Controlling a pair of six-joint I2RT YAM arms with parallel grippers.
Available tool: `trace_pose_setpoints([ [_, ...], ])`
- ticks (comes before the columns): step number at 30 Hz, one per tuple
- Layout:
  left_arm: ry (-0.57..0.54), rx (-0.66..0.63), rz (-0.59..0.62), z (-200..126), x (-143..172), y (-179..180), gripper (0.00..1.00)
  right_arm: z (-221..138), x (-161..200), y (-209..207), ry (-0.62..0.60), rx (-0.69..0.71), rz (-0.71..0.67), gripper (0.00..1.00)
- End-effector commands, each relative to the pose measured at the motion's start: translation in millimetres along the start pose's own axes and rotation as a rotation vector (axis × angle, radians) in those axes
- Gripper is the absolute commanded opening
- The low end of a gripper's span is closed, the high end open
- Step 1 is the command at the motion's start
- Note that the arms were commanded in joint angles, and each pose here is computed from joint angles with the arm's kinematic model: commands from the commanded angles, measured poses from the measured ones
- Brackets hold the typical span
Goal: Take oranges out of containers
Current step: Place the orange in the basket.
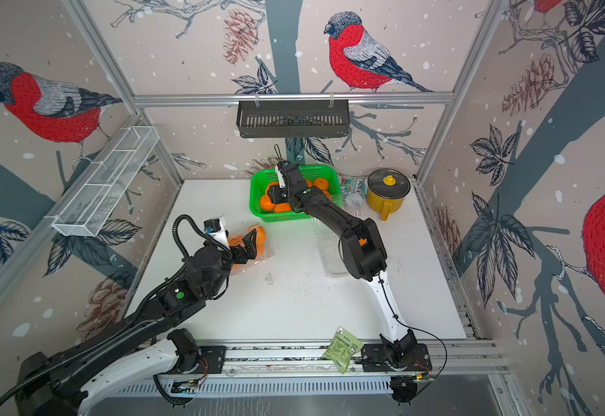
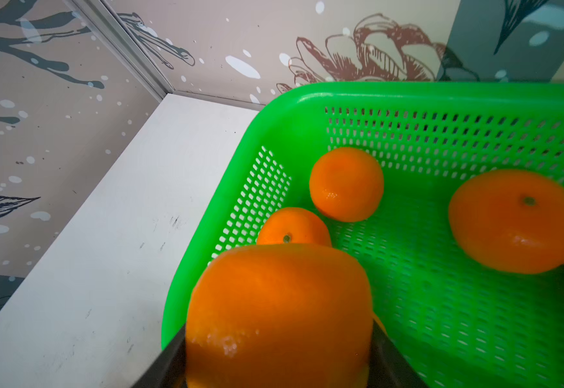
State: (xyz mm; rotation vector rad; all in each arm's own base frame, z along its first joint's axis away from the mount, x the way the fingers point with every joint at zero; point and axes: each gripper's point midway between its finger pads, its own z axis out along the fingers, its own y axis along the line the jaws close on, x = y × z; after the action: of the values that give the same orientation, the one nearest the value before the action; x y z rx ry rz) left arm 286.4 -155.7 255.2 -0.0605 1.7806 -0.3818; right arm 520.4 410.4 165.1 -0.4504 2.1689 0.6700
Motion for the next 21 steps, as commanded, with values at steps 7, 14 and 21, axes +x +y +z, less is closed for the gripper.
trace_pose_setpoints([
  [7,-0.007,-0.018,-0.015,-3.3,3.6,7.2,0.97,14.3,13.9,-42.6,0.014,0.138,0.097,0.51],
  [14,0.003,-0.013,-0.021,-1.8,7.1,6.2,0.97,14.7,30.7,-75.1,0.045,0.281,0.112,0.52],
  [21,0.007,-0.01,-0.025,-1.2,9.5,6.0,0.98,5.0,39.9,-103.4,0.074,0.424,0.091,0.59],
])
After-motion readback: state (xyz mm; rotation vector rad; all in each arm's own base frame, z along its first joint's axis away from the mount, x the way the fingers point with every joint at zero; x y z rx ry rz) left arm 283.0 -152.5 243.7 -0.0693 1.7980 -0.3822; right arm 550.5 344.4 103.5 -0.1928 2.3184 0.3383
